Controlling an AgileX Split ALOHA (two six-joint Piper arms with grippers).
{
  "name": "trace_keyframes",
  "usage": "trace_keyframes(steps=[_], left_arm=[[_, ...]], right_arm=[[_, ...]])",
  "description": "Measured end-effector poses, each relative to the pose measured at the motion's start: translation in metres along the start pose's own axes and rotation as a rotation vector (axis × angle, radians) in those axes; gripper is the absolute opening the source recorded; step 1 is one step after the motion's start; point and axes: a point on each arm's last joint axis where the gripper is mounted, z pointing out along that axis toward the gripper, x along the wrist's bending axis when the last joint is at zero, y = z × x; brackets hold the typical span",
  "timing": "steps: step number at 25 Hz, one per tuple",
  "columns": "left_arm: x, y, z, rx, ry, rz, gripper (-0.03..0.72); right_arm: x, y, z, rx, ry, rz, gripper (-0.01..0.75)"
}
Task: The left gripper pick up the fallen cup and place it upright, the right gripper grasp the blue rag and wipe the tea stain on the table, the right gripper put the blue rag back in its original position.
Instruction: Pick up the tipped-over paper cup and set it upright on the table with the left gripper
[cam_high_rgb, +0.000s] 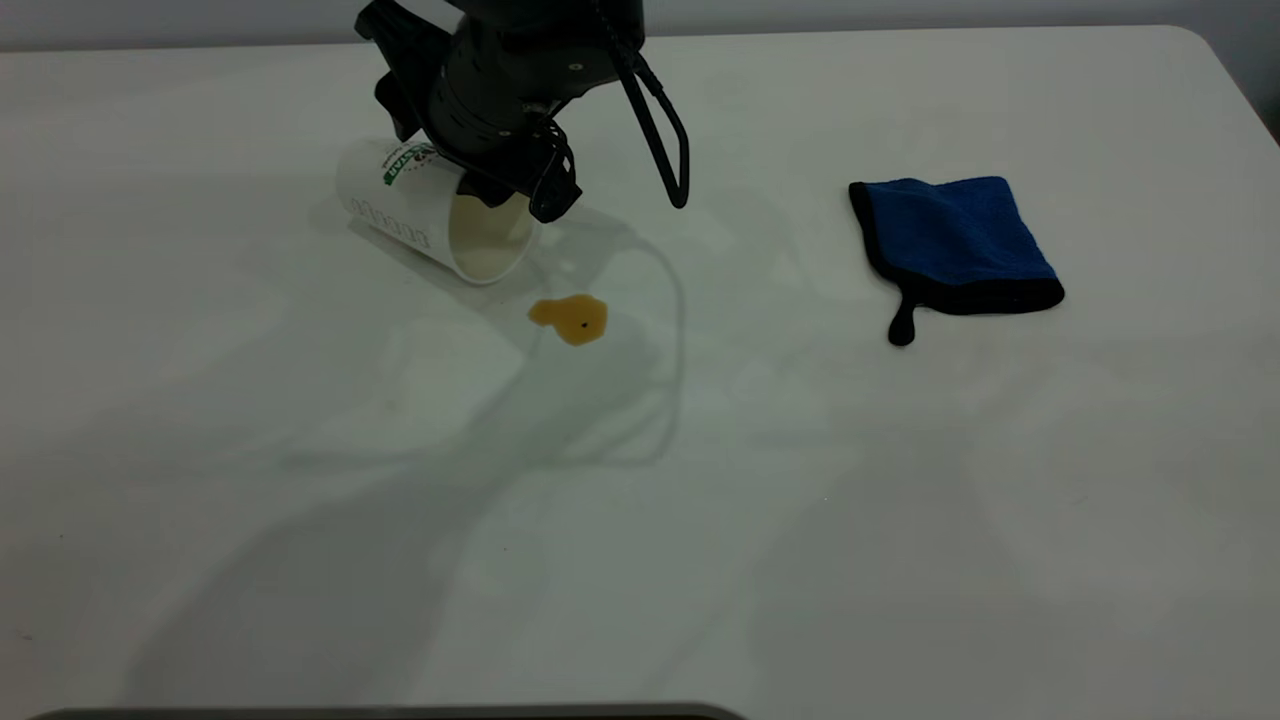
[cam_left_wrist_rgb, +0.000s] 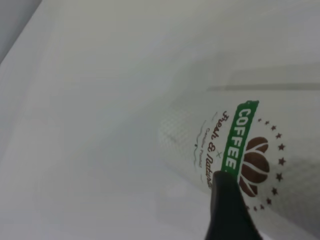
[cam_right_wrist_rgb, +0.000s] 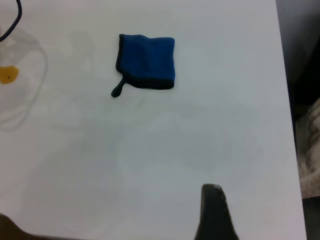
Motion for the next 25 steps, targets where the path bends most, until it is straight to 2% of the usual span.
trace_keyframes(steps=[4, 6, 8, 12, 14, 16, 20, 25], left_arm=[[-0.001, 0.0, 0.001, -0.001, -0.002, 0.001, 0.451], [-0.001, -0.001, 0.001, 0.006, -0.001, 0.0, 0.399], [-0.002, -0.004, 0.003, 0.026, 0.012, 0.002, 0.317], [0.003, -0.008, 0.004, 0.063, 0.086, 0.026, 0.088], [0.01, -0.006, 0.002, 0.064, 0.131, 0.05, 0.029], [0.014, -0.004, -0.004, 0.062, 0.126, 0.069, 0.008], [0.034, 0.0, -0.017, 0.089, -0.012, 0.032, 0.001], [0.093, -0.008, -0.006, 0.189, -0.199, -0.108, 0.001]], right_arm=[[0.0, 0.0, 0.0, 0.0, 0.0, 0.0, 0.546], [0.0, 0.0, 0.0, 0.0, 0.0, 0.0, 0.546], [0.0, 0.0, 0.0, 0.0, 0.0, 0.0, 0.546], [0.0, 0.0, 0.0, 0.0, 0.0, 0.0, 0.546], [0.0, 0.0, 0.0, 0.0, 0.0, 0.0, 0.546], [0.0, 0.0, 0.0, 0.0, 0.0, 0.0, 0.546], [0.0, 0.0, 0.0, 0.0, 0.0, 0.0, 0.546], [0.0, 0.0, 0.0, 0.0, 0.0, 0.0, 0.546]])
